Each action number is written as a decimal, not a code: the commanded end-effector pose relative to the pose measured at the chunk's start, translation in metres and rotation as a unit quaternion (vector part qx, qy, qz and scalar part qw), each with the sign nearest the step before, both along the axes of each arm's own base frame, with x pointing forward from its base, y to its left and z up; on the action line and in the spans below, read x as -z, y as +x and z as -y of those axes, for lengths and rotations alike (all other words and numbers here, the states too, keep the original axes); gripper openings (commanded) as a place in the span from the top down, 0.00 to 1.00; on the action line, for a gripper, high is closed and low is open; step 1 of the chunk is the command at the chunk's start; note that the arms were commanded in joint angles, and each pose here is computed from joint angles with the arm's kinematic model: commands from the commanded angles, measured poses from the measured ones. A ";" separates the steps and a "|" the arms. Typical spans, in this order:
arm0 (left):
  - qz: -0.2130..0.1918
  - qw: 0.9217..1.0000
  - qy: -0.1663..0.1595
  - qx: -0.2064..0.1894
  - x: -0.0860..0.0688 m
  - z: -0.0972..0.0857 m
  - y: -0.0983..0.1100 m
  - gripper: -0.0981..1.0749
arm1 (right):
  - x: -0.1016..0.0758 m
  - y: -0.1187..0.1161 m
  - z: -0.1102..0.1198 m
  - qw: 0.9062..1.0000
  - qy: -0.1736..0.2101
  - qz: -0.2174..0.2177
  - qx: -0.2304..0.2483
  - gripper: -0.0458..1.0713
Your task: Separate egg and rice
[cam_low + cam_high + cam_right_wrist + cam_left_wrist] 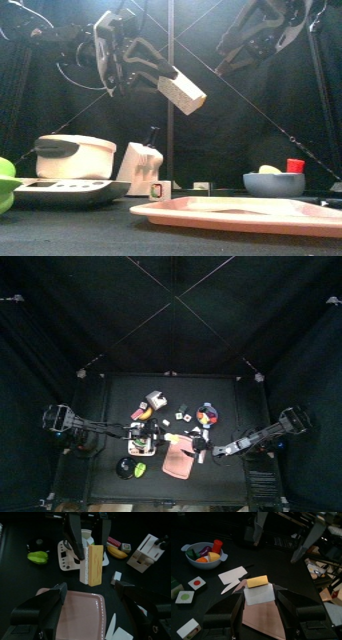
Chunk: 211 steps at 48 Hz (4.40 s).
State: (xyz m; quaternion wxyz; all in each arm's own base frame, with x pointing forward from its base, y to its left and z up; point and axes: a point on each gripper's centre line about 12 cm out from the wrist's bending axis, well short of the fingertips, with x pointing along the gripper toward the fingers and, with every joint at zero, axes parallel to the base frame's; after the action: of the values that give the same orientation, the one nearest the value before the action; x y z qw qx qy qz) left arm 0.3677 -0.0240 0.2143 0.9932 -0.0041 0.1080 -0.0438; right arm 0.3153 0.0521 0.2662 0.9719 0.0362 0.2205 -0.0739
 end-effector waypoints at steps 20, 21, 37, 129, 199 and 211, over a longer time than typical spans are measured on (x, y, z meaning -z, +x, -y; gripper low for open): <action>0.110 0.988 0.090 0.063 -0.024 0.008 -0.006 0.48 | 0.003 0.024 0.000 0.998 0.034 0.004 -0.049 0.03; 0.109 0.989 0.087 0.058 -0.023 0.006 -0.006 0.48 | 0.004 0.025 0.001 0.998 0.033 0.003 -0.048 0.03; 0.098 0.993 0.062 0.032 -0.017 0.001 -0.009 0.48 | 0.000 0.031 0.004 0.999 0.022 0.008 -0.046 0.03; 0.090 0.993 0.061 0.037 -0.010 0.005 0.000 0.48 | 0.004 0.050 0.014 0.998 0.035 0.007 -0.056 0.10; 0.081 0.994 0.061 0.032 -0.004 0.001 -0.006 0.48 | 0.005 0.025 0.034 0.997 0.075 0.007 -0.001 0.53; 0.080 0.994 0.061 0.032 -0.003 0.001 -0.007 0.48 | 0.007 0.016 0.033 0.996 0.091 0.005 0.003 0.53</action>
State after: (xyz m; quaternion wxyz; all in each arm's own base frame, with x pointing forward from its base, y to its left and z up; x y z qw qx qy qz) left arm 0.3638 -0.0235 0.2136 0.9952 0.0614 0.0377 -0.0669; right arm 0.3387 0.0207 0.2507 0.9639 0.1174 0.2330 -0.0530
